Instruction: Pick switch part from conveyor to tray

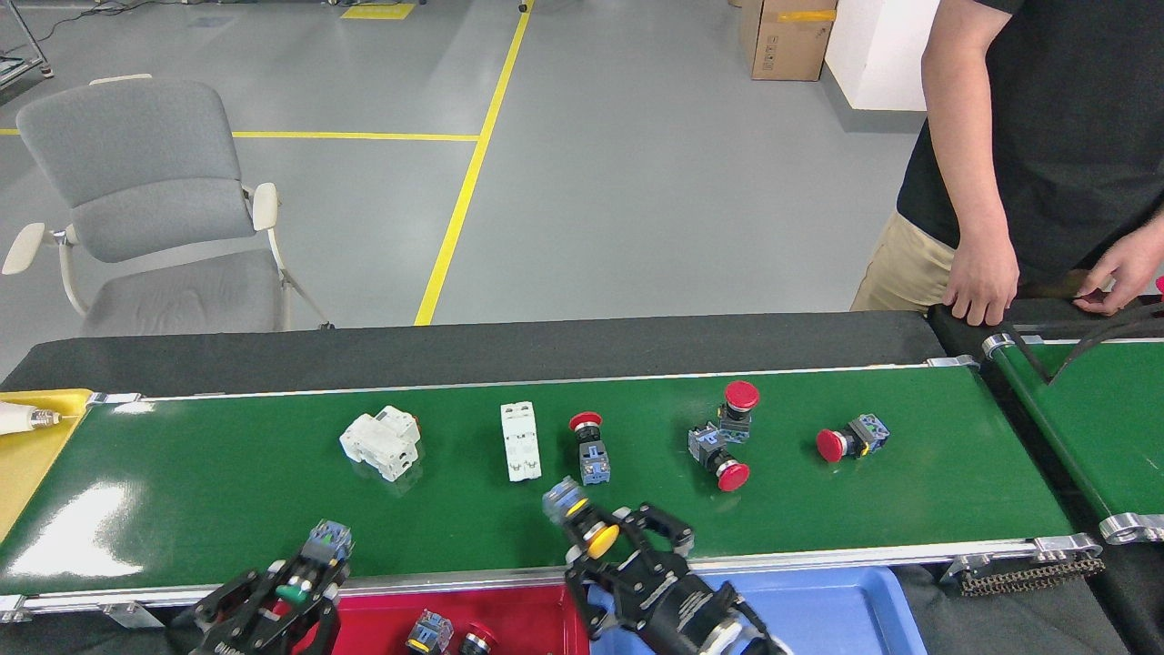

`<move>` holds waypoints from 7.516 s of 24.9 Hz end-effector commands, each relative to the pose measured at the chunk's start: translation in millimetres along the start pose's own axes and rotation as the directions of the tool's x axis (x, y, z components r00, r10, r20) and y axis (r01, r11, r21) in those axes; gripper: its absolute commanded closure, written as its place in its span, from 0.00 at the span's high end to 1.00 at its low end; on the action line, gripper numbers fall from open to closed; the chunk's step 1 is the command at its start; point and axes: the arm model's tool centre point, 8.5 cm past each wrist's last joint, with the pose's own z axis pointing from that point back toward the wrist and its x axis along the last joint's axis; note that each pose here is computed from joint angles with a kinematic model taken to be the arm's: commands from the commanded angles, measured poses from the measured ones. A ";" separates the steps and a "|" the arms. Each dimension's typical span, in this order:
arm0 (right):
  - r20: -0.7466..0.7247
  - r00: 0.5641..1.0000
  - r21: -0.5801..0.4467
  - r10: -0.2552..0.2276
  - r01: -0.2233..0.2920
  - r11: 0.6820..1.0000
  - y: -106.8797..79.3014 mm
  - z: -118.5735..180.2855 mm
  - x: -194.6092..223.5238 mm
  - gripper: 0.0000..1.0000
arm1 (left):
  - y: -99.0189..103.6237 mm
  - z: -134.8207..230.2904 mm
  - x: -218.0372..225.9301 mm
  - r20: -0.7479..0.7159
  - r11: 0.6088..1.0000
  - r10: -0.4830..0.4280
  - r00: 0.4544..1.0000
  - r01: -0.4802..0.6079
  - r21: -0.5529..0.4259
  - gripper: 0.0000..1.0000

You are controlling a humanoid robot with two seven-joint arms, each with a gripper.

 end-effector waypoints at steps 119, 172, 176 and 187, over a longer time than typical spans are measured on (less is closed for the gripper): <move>-0.839 0.527 -0.133 -0.137 0.046 0.990 19.7 290.8 -176.0 0.98 | 67.6 -71.9 260.0 0.442 0.971 0.024 0.897 -0.127 0.204 0.99; -0.651 0.758 -0.032 -0.028 0.010 0.999 22.3 211.1 -129.0 0.98 | -0.1 -40.1 -236.4 -0.568 0.988 0.141 0.810 -0.148 0.035 0.10; -0.654 0.756 -0.034 -0.031 0.012 0.999 22.3 210.7 -128.8 0.98 | 5.4 -46.3 -218.7 -0.474 0.989 0.144 0.868 -0.115 0.091 0.05; -0.664 0.747 -0.045 -0.043 0.018 0.999 22.2 212.5 -129.2 0.98 | 1.1 36.8 -45.8 0.101 0.984 0.075 0.992 -0.090 0.151 0.24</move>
